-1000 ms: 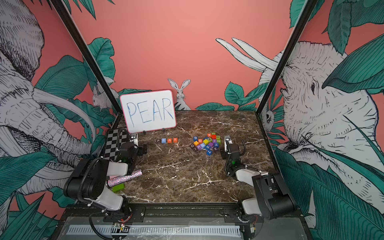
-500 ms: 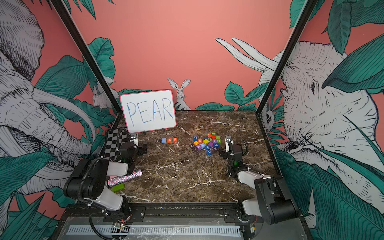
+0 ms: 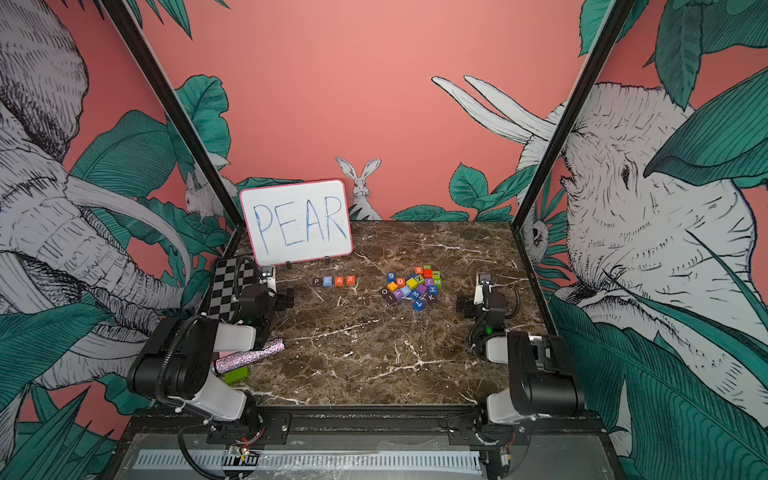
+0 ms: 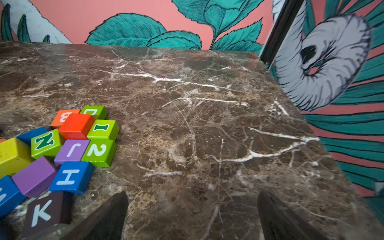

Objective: Spell the uppercase word “pear” with letter blocks
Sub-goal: Reset both arms

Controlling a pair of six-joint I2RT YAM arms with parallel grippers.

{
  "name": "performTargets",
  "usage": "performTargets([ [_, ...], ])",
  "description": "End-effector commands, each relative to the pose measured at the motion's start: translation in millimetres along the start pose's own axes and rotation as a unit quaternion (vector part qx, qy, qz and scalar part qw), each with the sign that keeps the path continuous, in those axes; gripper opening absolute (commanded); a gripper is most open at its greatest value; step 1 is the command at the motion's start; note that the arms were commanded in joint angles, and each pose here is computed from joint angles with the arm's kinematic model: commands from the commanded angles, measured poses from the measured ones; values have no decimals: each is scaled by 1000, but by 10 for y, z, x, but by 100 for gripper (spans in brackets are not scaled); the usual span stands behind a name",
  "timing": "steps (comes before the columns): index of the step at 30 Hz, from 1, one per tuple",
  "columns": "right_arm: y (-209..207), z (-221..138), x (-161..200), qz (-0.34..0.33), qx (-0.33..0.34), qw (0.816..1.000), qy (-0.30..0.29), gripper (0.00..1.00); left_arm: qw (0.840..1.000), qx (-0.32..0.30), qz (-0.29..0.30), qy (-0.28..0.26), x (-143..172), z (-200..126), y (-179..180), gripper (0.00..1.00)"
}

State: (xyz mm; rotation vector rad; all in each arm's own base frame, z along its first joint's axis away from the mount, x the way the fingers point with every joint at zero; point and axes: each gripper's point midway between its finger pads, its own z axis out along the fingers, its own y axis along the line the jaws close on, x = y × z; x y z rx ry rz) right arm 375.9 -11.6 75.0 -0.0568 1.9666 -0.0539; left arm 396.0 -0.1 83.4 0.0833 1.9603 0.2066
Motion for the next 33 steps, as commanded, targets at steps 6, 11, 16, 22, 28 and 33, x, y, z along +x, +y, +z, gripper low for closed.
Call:
performTargets([
  [6, 114, 127, -271, 3, -41, 999, -31, 99, 1000, -6, -4, -21, -127, -5, 42, 100],
  [11, 120, 136, -272, -5, -25, 999, -28, 99, 1000, -6, -5, -21, -127, 0, 41, 100],
  [16, 134, 140, -275, -10, -23, 999, -27, 99, 1000, -6, -5, -20, -124, 0, 42, 99],
  [22, 141, 167, -268, -12, -22, 999, -21, 99, 1000, -6, -6, -23, -135, -5, 42, 100],
  [28, 153, 170, -259, -11, -26, 999, -18, 99, 1000, -6, -5, -23, -127, -10, 44, 100],
  [33, 150, 161, -262, -11, -25, 999, -21, 99, 1000, -6, -5, -24, -137, -9, 43, 100],
])
